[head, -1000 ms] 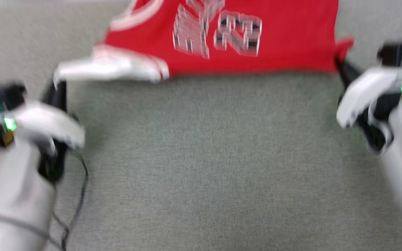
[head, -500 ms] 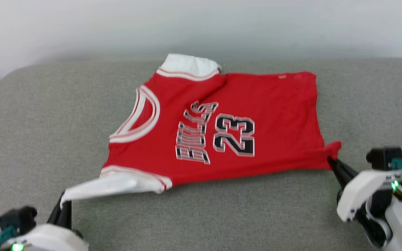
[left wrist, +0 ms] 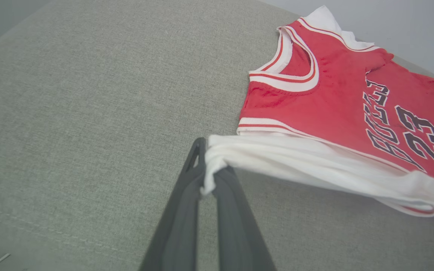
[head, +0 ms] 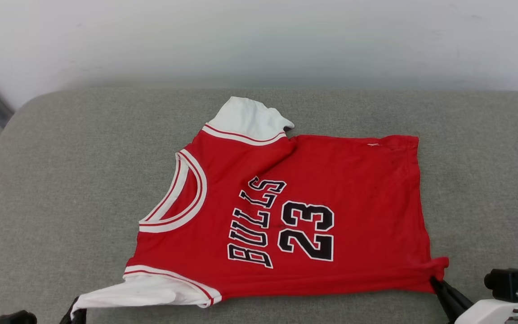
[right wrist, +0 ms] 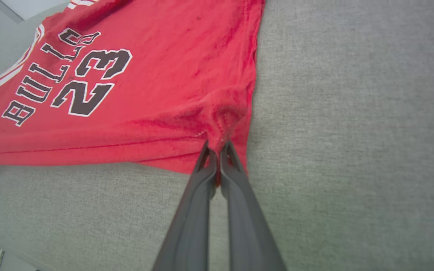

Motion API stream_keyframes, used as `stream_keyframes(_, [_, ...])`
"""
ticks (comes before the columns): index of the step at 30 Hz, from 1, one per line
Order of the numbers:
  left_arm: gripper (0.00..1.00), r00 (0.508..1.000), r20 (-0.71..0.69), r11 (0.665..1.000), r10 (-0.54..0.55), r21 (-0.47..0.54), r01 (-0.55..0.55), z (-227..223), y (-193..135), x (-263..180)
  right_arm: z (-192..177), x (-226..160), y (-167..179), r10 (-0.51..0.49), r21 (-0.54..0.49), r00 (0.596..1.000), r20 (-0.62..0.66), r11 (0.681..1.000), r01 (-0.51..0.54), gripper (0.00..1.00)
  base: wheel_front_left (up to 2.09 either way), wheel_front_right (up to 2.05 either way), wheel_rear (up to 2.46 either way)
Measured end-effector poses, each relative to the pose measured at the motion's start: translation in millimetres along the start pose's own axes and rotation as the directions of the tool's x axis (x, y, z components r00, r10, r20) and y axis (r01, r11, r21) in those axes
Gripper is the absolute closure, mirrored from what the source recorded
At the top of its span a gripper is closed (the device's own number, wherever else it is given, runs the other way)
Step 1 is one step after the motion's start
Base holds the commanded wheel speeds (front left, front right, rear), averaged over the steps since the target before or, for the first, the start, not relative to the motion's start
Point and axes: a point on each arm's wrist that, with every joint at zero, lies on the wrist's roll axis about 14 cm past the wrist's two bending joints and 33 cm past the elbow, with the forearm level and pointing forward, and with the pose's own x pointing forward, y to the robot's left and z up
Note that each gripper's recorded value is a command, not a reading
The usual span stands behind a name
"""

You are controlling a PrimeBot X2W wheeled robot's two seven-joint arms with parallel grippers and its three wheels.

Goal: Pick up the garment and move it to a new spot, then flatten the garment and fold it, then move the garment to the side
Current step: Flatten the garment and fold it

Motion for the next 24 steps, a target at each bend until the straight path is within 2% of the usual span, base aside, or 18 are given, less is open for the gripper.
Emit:
stream_keyframes(6, [1.00, 0.993, 0.053, 0.995, -0.102, 0.017, 0.102, 26.7, -33.2, 19.7, 14.0, 2.4, 9.0, -0.004, -0.006, 1.000, -0.003, 1.000, 0.004, 1.00, 0.00, 0.00, 0.00])
stream_keyframes(12, [1.00, 0.974, 0.085, 0.977, -0.210, 0.036, 0.208, 44.9, -74.7, 59.6, 30.3, 24.7, 12.1, -0.001, -0.024, 1.000, -0.016, 1.000, 0.001, 1.00, 0.00, 0.00, 0.00])
stream_keyframes(17, [1.00, 0.969, 0.088, 0.973, -0.232, 0.028, 0.231, 46.4, -88.5, 94.1, 35.1, 47.9, 14.8, 0.011, -0.038, 0.999, -0.036, 0.999, -0.012, 1.00, 0.00, 0.00, 0.00])
stream_keyframes(24, [1.00, 0.968, 0.056, 0.970, -0.244, 0.023, 0.243, 34.1, -95.6, 135.5, 21.3, 72.3, 8.7, 0.005, -0.031, 0.997, -0.082, 0.999, -0.008, 1.00, 0.00, 0.00, 0.00])
